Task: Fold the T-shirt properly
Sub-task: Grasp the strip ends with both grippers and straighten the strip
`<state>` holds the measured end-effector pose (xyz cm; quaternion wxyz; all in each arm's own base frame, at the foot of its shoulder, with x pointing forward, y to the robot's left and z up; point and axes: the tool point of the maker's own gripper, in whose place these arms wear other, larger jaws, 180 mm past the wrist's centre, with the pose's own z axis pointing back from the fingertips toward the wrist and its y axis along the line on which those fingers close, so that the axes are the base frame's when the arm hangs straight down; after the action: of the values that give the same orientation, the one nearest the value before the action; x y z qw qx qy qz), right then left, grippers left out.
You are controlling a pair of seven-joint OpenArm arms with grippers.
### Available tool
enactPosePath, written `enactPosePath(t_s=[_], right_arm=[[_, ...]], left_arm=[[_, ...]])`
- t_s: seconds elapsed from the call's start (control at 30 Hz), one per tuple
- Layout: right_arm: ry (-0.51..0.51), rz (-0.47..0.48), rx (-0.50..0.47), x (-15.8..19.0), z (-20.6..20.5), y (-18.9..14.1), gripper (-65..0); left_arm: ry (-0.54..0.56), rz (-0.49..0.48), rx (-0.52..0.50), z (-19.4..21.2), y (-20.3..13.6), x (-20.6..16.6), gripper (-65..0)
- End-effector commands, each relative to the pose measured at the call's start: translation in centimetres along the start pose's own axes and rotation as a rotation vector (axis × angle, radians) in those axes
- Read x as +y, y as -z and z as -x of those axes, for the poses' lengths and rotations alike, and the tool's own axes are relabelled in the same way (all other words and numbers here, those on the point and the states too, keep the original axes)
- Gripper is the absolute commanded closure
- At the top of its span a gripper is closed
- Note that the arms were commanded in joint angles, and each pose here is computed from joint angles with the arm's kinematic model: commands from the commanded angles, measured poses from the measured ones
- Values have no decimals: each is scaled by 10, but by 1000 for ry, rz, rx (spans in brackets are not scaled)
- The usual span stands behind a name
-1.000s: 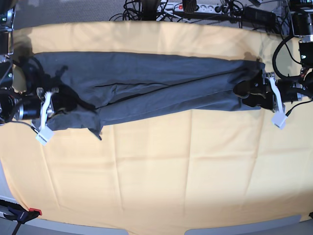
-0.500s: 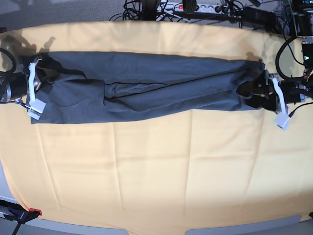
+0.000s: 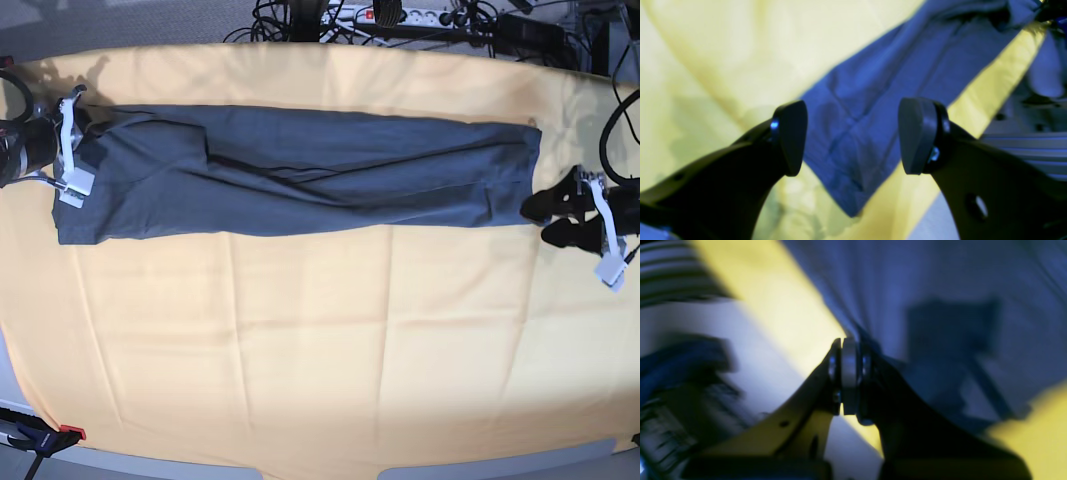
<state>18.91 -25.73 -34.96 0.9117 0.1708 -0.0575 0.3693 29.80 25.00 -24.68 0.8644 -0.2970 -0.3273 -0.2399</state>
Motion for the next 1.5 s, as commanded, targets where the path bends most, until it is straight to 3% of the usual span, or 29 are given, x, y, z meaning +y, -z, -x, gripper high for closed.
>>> enactPosePath(t_s=[0.0, 0.03, 0.17, 0.23, 0.4, 0.47, 0.57, 0.63, 0.7, 0.73, 0.87, 1.0, 1.2, 1.47], right_arm=[[-17, 43, -45, -10, -11, -14, 0], [-22, 61, -59, -14, -14, -15, -30], [-48, 154, -29, -33, -16, -24, -298], [-52, 156, -54, -34, -24, -28, -350], [-51, 64, -122, -20, -45, -43, -349], [-50, 34, -214, -17, -64, -61, -349], [-30, 96, -329, -29, -79, -86, -330], [-9, 117, -419, -33, -89, -97, -215], [24, 111, -479, -33, -91, -96, -13], [43, 97, -499, -31, -90, -91, 0], [126, 59, -535, -21, -82, -55, 0], [178, 190, -523, -36, -70, -24, 0], [221, 243, -464, -33, -55, 13, 0], [226, 246, -449, -32, -52, 17, 0]], left_arm=[[44, -12, -42, -20, -11, 0, -441], [49, -14, -47, -23, -12, 0, -441], [54, -34, -30, -20, -13, 4, -441], [58, -52, -15, -18, -13, 7, -441], [99, -89, 24, -12, -16, 14, -441], [109, -122, 51, -10, -23, 20, -441], [104, -161, 38, -17, -36, 26, -441], [80, -197, -12, -27, -48, 31, -441], [45, -240, -65, -36, -62, 37, -441], [26, -274, -87, -39, -69, 42, -441], [-38, -414, -176, -42, -96, 64, -441], [-127, -513, -225, -28, -106, 82, -441], [-222, -495, -178, 15, -79, 82, -441], [-337, -533, -80, 66, -57, 84, -441]])
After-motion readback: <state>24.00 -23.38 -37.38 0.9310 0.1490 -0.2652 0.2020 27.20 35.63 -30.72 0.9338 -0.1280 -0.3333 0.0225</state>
